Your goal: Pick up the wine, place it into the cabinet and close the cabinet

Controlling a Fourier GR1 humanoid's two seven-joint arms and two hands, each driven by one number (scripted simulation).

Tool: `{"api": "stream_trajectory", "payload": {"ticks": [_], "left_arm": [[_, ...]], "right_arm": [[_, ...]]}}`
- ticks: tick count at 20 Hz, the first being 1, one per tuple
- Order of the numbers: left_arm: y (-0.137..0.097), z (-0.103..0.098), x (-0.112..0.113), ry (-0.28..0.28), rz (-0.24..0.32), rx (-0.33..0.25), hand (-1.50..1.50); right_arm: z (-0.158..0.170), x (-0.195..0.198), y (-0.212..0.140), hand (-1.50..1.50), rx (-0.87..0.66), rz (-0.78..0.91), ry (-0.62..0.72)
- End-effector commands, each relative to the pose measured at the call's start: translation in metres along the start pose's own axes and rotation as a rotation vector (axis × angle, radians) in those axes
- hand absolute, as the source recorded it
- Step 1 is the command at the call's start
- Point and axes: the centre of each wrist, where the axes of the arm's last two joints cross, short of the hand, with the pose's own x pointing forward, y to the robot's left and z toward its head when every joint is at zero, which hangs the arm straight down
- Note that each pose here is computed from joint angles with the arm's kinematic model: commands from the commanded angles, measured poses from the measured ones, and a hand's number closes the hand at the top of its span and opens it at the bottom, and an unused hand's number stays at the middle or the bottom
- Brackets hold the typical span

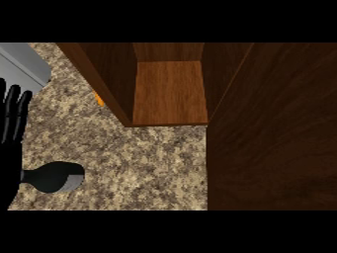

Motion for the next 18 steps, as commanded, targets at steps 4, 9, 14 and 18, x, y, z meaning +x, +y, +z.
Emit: {"api": "stream_trajectory", "payload": {"ticks": [4, 9, 14, 18], "left_arm": [[0.014, 0.031, 0.007, 0.027, -0.142, 0.282, -1.50], [0.010, 0.058, 0.013, 0.119, 0.036, 0.523, -1.50], [-0.004, 0.072, 0.057, 0.111, 0.071, 0.553, -1.50], [-0.019, 0.070, 0.068, 0.095, 0.062, 0.569, -1.50]], "right_arm": [[0.021, 0.016, -0.008, -1.50, 0.002, 0.025, 0.032], [0.028, 0.032, 0.014, -1.50, 0.222, -0.110, 0.074], [0.034, 0.076, -0.002, -1.50, 0.249, -0.108, 0.066], [0.042, 0.121, -0.001, -1.50, 0.247, -0.104, 0.088]]}}
